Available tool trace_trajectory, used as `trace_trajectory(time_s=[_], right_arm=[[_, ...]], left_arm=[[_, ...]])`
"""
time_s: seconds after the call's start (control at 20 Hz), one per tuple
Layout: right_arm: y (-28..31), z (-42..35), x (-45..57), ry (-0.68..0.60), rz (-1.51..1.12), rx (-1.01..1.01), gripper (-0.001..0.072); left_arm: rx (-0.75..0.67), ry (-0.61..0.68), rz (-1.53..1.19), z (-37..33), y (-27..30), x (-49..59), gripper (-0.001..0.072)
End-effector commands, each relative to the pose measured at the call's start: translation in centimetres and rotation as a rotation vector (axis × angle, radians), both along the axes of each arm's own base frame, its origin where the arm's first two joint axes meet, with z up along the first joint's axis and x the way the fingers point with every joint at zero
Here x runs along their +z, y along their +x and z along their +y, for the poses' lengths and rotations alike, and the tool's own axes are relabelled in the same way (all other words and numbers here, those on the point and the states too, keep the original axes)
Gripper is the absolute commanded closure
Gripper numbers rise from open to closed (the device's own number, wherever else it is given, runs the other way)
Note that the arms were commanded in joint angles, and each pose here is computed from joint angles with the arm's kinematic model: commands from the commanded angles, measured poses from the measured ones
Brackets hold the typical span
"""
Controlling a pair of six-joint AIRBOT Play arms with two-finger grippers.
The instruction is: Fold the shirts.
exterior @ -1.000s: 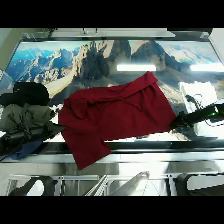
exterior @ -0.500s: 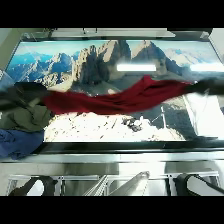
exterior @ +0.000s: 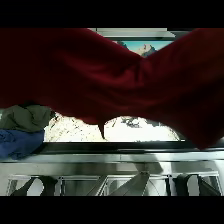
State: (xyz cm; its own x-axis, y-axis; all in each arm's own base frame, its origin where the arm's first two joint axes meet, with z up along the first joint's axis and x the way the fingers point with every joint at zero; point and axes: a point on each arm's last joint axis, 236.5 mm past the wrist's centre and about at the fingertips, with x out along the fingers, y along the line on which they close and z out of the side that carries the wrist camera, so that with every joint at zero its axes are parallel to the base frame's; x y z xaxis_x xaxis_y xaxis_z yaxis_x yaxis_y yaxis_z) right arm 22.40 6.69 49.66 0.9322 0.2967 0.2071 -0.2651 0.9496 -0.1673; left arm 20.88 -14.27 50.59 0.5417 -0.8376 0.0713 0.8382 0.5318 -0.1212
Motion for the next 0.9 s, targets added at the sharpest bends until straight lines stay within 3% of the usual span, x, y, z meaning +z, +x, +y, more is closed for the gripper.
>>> trace_trajectory(time_s=[0.0,0.2,0.4,0.55,0.85], right_arm=[[-0.7,-0.6,0.7,-0.035,-0.031,-0.081,0.0695],[5.0,-2.1,-6.5,0.157,0.281,0.176,0.0696],[11.9,-3.8,-18.5,0.386,0.602,0.346,0.0697],[17.2,-4.3,-30.1,0.532,0.825,0.366,0.0696],[25.0,-7.1,-49.5,0.834,1.058,0.313,0.0696]], left_arm=[[0.153,0.004,-0.009,2.3,0.6,1.2,0.0682],[0.173,-0.101,0.231,6.5,6.4,-4.9,0.0682],[0.099,-0.026,0.643,5.2,15.0,-20.0,0.0682],[0.075,0.004,0.862,3.6,20.2,-30.7,0.0682],[0.193,-0.026,1.133,7.6,28.1,-48.5,0.0683]])
